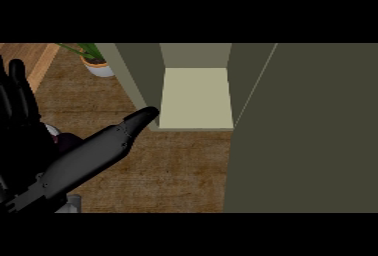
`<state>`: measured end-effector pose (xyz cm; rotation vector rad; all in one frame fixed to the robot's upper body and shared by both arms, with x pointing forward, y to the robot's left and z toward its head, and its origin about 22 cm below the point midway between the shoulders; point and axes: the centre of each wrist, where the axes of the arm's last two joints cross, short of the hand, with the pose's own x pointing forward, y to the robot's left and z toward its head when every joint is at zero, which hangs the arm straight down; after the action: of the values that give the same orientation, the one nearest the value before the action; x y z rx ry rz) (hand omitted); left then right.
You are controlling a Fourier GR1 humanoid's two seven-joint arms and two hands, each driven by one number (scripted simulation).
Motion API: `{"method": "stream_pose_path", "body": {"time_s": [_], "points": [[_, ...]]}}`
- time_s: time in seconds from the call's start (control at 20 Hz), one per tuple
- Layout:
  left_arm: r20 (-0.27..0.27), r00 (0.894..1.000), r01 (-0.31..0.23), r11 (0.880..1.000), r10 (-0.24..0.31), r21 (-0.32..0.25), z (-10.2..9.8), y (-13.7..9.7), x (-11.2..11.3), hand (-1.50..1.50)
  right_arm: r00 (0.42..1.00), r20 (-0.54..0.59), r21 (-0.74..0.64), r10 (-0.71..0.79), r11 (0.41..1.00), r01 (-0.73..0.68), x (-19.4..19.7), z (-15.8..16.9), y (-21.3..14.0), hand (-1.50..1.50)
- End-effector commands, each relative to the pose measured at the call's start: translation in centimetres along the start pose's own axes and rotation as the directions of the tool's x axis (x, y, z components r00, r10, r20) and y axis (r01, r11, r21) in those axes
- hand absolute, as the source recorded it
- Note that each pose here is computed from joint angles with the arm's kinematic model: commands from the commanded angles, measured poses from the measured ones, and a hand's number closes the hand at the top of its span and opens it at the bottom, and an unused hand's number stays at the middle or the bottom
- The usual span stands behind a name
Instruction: Pick up the wine, place it into the cabinet and close the cabinet
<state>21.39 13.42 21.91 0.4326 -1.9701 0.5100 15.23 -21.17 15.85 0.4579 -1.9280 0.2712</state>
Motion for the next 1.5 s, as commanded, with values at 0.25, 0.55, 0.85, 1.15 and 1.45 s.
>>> {"method": "stream_pose_path", "body": {"time_s": [0.25, 0.55, 0.85, 1.15, 1.45], "points": [[-0.007, 1.0, 0.014, 1.0, -0.013, 0.026, 1.5, -2.3, 4.7, -1.5, 1.0, 0.027, 0.02, -0.005, 1.0, 0.004, 1.4, 0.3, 0.5, -1.5], [0.019, 0.998, 0.052, 0.997, -0.053, 0.064, 2.5, 0.2, 5.9, -1.5, 1.0, 0.02, -0.001, -0.007, 1.0, 0.007, 3.0, 0.2, 1.6, -1.5], [0.002, 0.996, 0.093, 0.994, -0.093, 0.057, 2.2, 0.1, 6.2, -1.5, 1.0, 0.017, 0.011, 0.01, 1.0, -0.011, 2.9, -0.3, 1.2, -1.5], [0.01, 0.994, 0.11, 0.993, -0.111, 0.048, 1.5, -0.6, 6.7, -1.5, 0.999, 0.035, -0.011, 0.039, 0.999, -0.039, 2.5, -0.9, 0.9, -1.5], [-0.013, 0.991, 0.131, 0.99, -0.131, 0.057, -0.1, 0.3, 5.4, -1.5, 0.999, 0.034, -0.057, 0.034, 0.998, -0.032, 3.4, -1.2, 2.7, -1.5]]}}
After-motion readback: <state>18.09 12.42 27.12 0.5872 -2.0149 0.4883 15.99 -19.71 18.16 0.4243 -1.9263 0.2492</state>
